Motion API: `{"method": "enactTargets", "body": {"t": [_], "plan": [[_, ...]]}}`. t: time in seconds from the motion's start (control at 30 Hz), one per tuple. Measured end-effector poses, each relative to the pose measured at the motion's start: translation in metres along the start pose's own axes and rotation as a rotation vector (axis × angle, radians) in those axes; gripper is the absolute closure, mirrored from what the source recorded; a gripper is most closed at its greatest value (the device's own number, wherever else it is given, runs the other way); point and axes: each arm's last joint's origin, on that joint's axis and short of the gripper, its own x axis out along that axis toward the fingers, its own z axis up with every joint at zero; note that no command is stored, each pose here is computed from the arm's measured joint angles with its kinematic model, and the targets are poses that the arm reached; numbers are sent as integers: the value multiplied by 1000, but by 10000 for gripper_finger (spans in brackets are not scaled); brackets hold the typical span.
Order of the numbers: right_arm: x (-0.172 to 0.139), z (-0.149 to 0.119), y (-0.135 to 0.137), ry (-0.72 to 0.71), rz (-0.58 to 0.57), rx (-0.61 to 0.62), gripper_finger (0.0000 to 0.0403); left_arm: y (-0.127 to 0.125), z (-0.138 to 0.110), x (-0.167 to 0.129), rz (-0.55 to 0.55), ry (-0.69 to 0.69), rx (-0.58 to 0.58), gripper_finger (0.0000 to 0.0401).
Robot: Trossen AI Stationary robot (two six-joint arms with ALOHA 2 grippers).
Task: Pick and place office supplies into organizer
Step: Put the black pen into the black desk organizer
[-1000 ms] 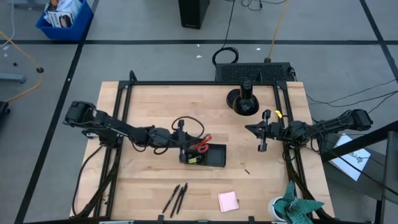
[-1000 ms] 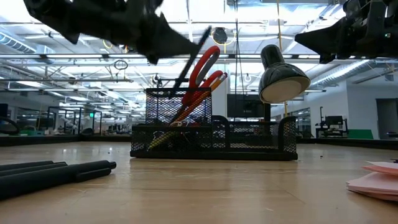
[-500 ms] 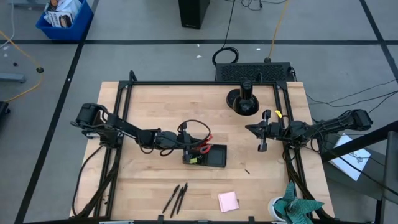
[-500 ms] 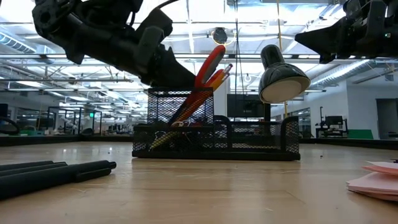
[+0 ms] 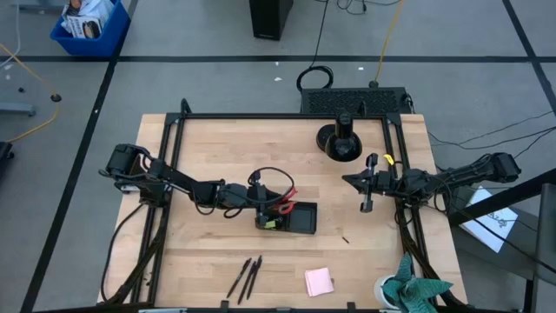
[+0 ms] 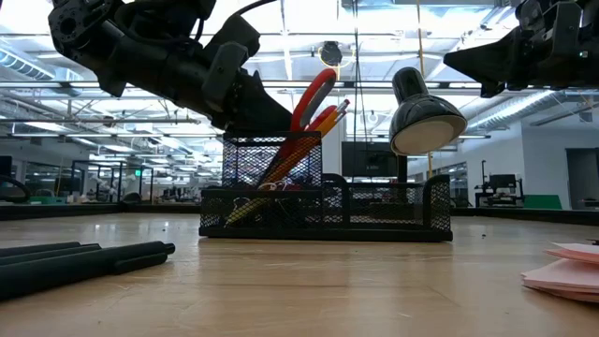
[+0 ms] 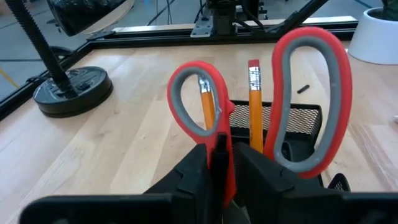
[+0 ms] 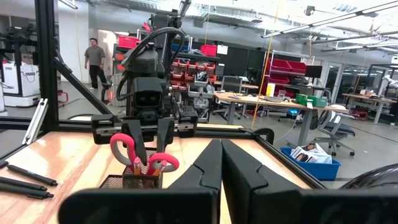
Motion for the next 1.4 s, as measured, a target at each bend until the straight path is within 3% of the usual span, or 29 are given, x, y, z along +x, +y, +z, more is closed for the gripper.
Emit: {"method": "enactTargets", "body": {"t": [0.3,0.47,0.6,0.77,0.93,1.03,1.23,1.4], "plan": [[0,0,0,-2,0,1,403,1,10,-7,3,-27,2,298],[0,1,0,-7,-1,3,403,-1,33,-34,66,-22,29,298],[0,0,0,-3,0,2,403,-11,48,-63,128,73,-57,298],[0,0,0,1,1,0,403,-48,49,-99,198,328,-126,298],[0,-2,0,16,3,-5,403,-88,40,-112,218,471,-404,297],[1,-3,1,24,4,-8,403,-120,35,-104,139,569,-532,298],[1,0,0,1,1,0,403,-169,24,-86,91,786,-569,328],[1,1,0,-10,-1,4,403,-191,28,-70,117,815,-581,348]]}}
